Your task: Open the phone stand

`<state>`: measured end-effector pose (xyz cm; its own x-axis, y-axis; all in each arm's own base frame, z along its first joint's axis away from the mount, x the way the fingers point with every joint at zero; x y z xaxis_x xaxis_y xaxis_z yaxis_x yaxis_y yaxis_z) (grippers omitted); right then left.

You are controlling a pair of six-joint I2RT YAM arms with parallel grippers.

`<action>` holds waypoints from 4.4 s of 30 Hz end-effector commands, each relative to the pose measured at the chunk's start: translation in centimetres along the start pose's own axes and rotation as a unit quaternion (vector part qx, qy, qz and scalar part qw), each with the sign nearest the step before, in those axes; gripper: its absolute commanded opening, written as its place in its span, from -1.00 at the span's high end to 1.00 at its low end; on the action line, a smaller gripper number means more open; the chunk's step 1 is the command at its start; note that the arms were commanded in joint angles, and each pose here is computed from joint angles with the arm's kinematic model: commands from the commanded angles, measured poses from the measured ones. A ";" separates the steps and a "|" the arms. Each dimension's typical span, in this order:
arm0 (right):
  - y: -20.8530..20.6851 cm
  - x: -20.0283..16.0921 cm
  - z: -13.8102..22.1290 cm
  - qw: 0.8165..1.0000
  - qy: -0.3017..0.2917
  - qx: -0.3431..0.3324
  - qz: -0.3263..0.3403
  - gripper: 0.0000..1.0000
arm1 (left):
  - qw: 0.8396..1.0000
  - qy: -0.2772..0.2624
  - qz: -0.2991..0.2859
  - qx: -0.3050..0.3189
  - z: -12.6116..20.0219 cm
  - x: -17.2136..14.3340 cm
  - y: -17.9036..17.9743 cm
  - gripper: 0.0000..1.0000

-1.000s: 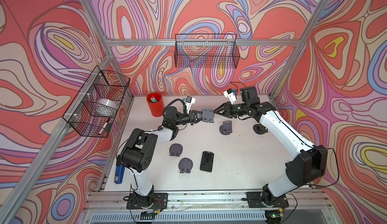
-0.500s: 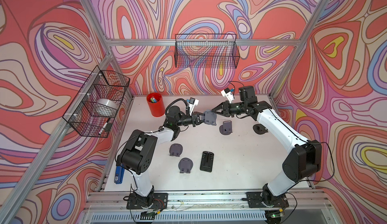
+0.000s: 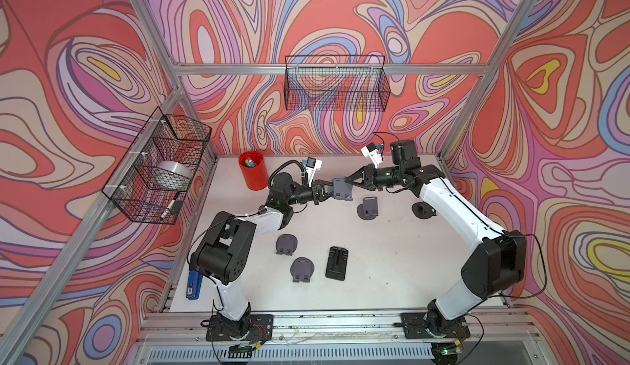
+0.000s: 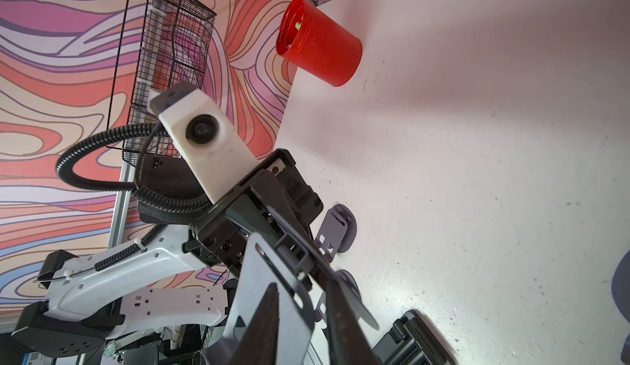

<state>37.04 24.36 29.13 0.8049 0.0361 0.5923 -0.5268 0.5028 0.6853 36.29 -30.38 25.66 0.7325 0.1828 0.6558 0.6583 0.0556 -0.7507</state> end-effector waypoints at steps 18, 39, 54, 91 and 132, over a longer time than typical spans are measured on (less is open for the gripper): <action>2.2 0.3 0.5 0.998 -0.017 0.061 0.016 0.63 | 0.998 -0.025 -0.038 -0.038 -1.2 2.2 -2.7 1.00; 4.4 1.0 1.6 0.989 -0.060 0.102 0.087 0.98 | 1.000 0.005 0.030 0.005 -1.6 2.0 -1.8 1.00; 7.6 1.9 4.0 0.969 -0.125 0.133 0.169 1.00 | 0.996 0.014 0.088 0.028 -1.5 1.3 -0.5 1.00; 7.1 -1.4 3.5 0.972 -0.028 0.113 0.203 0.41 | 0.987 0.122 0.100 0.034 -1.7 1.0 -1.8 1.00; 9.5 -1.9 4.2 0.951 -0.043 0.137 0.274 1.00 | 0.973 0.106 0.194 0.065 -2.0 1.0 1.6 1.00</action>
<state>31.90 24.96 33.56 0.5071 0.1474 0.8492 -0.8491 0.2542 0.4630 35.36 -32.64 27.91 0.8891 -0.0953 0.4476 0.4530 0.0434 -0.8905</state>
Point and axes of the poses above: each gripper's point midway between its finger pads, its own z axis back along the fingers, its own y axis along the line the jaws close on, x = y × z, the point moved 1 cm from there along z, back along the fingers, and after that the axes turned 10 degrees about z, right-handed, at the moved point
